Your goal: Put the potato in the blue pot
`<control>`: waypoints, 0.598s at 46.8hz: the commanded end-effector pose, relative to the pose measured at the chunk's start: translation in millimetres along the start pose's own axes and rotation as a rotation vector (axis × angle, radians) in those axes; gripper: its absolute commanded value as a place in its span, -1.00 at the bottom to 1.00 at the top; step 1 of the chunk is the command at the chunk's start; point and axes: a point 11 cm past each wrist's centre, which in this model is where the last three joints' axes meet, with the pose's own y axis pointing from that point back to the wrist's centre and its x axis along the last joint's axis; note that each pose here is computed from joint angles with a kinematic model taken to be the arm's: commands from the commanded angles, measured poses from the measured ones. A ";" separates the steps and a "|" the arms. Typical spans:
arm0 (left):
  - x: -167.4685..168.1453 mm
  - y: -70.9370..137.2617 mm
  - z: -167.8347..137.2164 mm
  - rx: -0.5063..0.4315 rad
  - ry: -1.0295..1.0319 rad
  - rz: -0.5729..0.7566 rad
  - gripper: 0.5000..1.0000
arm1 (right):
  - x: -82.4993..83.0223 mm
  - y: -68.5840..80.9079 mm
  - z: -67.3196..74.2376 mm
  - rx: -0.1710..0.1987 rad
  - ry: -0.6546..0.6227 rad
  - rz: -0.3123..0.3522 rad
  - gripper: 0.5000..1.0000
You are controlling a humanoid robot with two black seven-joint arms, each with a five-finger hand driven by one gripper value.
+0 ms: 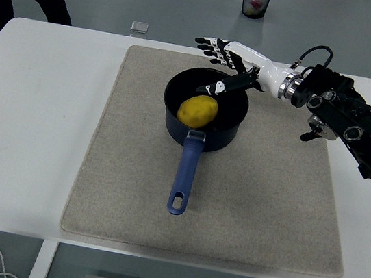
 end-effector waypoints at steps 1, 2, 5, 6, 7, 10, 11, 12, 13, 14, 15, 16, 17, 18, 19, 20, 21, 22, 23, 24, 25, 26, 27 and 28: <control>-0.2 0.0 -0.6 0.001 0.000 0.000 0.99 | 0.7 0.5 0.3 -0.001 0.000 0.001 0.81; -0.4 0.0 -0.6 0.001 0.000 -0.002 0.99 | 0.9 0.5 0.3 -0.001 0.000 0.002 0.81; -0.2 0.0 -0.6 0.001 0.000 0.000 0.99 | 0.2 0.1 0.0 0.000 0.000 0.001 0.82; -0.9 0.0 -0.6 0.001 -0.001 -0.004 0.99 | 1.1 0.4 -0.4 0.000 0.001 0.001 0.82; -0.2 0.0 -0.6 0.001 0.000 -0.001 0.99 | 0.9 0.5 0.3 -0.001 0.000 0.002 0.82; -0.9 0.0 -0.6 0.001 -0.001 -0.004 0.99 | 1.9 0.8 -0.1 -0.001 0.002 0.004 0.82; -0.4 0.0 -0.6 0.001 0.000 -0.002 0.99 | 2.2 1.5 0.8 -0.002 0.001 0.005 0.82; -0.7 0.0 0.3 -0.001 -0.001 -0.002 0.99 | 2.2 1.5 0.8 -0.002 0.001 0.005 0.82; -0.7 0.0 0.3 -0.001 -0.001 -0.002 0.99 | 3.2 1.8 0.4 -0.002 0.003 0.006 0.82; -0.7 0.0 0.3 -0.001 -0.001 -0.002 0.99 | 2.4 1.8 0.9 -0.002 0.001 0.005 0.82; -0.9 0.0 -0.6 0.001 -0.001 -0.004 0.99 | 3.5 2.4 1.4 -0.004 0.002 0.007 0.82; -0.7 0.0 0.3 -0.001 -0.001 -0.002 0.99 | 4.2 2.9 1.6 -0.005 0.002 0.008 0.82; -0.8 0.0 0.3 -0.001 -0.001 -0.003 0.99 | 4.2 2.9 1.6 -0.005 0.002 0.008 0.82; -0.7 0.0 0.3 -0.001 -0.001 -0.002 0.99 | 4.2 2.9 1.6 -0.005 0.002 0.008 0.82; -0.7 0.0 -0.6 0.001 0.000 -0.002 0.99 | 4.4 3.2 1.7 -0.005 0.002 0.008 0.81; -0.7 0.0 -0.6 0.001 0.000 -0.002 0.99 | 4.8 3.4 1.9 -0.006 0.003 0.010 0.82; -0.9 0.0 -0.6 0.001 -0.001 -0.004 0.99 | 5.1 3.7 1.9 -0.006 0.003 0.010 0.81; -0.9 0.0 -0.6 0.001 -0.001 -0.004 0.99 | 5.1 3.7 1.9 -0.006 0.003 0.010 0.82; -1.4 0.0 -0.6 0.001 -0.001 -0.005 0.99 | 5.1 3.7 1.9 -0.006 0.003 0.010 0.82; -1.2 0.0 0.3 -0.001 -0.001 -0.003 0.99 | 6.1 3.7 1.2 -0.004 0.003 0.012 0.82; -1.2 0.0 0.3 -0.001 -0.001 -0.003 0.99 | 6.7 4.3 1.9 -0.005 0.002 0.015 0.82; -1.2 0.0 -0.6 0.001 -0.001 -0.004 0.99 | 6.9 4.2 1.6 -0.004 0.001 0.016 0.82; -1.2 0.0 -0.6 0.001 -0.001 -0.004 0.99 | 7.0 4.3 2.0 -0.005 -0.001 0.019 0.81; -1.4 0.0 -0.6 0.001 -0.001 -0.005 0.99 | 7.9 4.4 1.7 -0.003 -0.003 0.023 0.82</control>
